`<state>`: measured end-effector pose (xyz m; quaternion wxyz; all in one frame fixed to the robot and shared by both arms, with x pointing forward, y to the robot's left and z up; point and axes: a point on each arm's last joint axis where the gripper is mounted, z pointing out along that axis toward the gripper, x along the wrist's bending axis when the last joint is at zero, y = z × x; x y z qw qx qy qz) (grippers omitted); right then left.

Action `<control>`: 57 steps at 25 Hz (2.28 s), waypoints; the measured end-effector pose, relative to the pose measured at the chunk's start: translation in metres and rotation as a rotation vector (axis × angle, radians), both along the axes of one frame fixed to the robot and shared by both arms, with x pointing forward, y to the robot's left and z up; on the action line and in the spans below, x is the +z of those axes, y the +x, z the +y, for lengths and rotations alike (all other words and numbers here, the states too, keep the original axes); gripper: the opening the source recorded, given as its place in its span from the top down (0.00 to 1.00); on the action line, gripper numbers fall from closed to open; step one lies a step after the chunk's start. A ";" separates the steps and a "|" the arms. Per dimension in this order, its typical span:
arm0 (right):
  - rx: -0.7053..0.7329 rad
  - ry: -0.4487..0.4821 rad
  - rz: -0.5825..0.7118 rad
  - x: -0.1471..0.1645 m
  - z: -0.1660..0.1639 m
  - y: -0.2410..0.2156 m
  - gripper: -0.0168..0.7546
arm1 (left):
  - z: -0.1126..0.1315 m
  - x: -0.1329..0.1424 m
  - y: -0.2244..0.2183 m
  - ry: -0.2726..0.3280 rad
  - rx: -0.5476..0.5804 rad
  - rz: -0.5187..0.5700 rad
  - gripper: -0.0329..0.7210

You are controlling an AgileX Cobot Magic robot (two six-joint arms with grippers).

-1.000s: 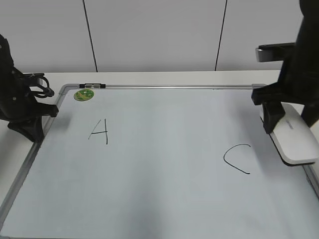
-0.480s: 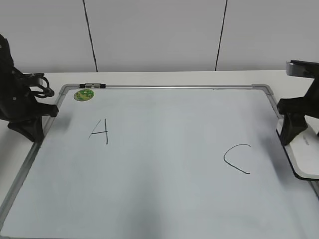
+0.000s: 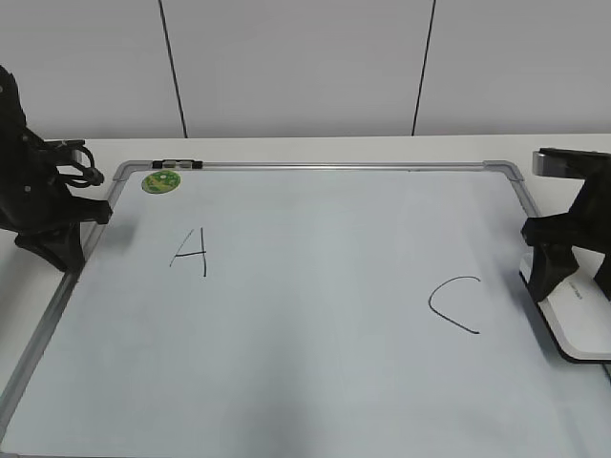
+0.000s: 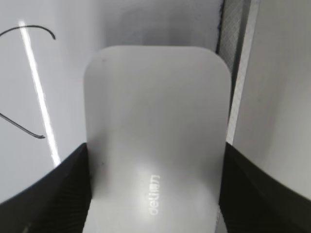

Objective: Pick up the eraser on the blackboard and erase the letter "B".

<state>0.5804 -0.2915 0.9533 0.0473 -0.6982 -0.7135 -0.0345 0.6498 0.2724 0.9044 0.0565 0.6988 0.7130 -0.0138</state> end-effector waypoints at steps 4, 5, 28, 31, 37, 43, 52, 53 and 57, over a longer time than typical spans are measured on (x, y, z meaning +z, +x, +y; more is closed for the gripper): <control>0.000 -0.002 -0.003 0.000 0.000 0.000 0.30 | 0.000 0.000 0.000 0.000 0.000 0.000 0.90; 0.000 -0.002 -0.003 0.000 0.000 0.000 0.30 | 0.000 0.000 0.000 0.000 0.000 0.000 0.90; -0.006 -0.014 -0.036 -0.020 -0.001 0.012 0.30 | 0.000 0.000 0.000 0.000 0.000 0.000 0.90; -0.003 -0.018 -0.032 -0.022 -0.002 0.012 0.30 | 0.000 0.000 0.000 0.000 0.000 0.000 0.89; 0.001 -0.023 -0.032 -0.022 -0.002 0.012 0.30 | 0.000 0.000 0.000 0.000 0.000 0.000 0.89; -0.025 -0.025 -0.028 -0.023 -0.003 0.012 0.29 | 0.000 0.000 0.000 0.000 0.000 0.000 0.89; -0.038 -0.030 -0.031 -0.021 -0.003 0.013 0.18 | 0.000 0.000 0.000 0.000 0.000 0.000 0.88; -0.038 -0.030 -0.030 -0.021 -0.003 0.013 0.18 | 0.000 0.000 0.000 0.000 0.000 0.000 0.88; -0.031 -0.032 -0.026 -0.013 -0.003 0.018 0.17 | 0.000 0.000 0.000 0.000 0.000 0.000 0.88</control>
